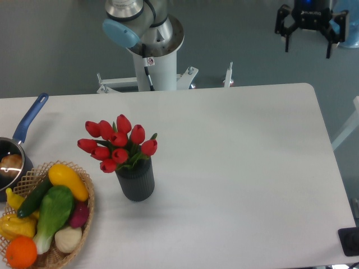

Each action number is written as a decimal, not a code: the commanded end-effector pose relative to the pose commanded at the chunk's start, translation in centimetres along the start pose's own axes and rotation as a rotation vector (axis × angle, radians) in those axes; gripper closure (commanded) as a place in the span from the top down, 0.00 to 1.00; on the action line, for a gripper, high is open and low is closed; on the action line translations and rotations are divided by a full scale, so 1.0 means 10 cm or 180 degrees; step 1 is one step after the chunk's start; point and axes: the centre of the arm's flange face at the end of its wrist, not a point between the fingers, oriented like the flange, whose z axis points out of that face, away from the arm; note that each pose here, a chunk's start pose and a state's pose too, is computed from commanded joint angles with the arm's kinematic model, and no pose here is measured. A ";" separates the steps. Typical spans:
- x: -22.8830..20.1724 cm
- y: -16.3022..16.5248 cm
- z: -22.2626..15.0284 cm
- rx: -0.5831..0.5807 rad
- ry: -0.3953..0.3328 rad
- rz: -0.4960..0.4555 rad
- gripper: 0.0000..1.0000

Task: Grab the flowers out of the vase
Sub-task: 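Move the open gripper from its raised start toward the tulip vase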

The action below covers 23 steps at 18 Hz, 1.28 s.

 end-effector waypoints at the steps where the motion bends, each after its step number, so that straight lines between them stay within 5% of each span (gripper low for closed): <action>1: 0.01 0.00 0.02 0.0002 0.0015 0.0001 1.00; 8: 0.03 -0.08 0.08 0.0056 0.0039 0.0005 1.00; 12: 0.15 -0.13 0.30 0.0497 0.0207 -0.0234 1.00; 20: 0.24 -0.14 0.49 0.0584 0.0340 -0.0296 1.00; 23: 0.22 -0.22 0.50 0.0886 0.0356 -0.0311 1.00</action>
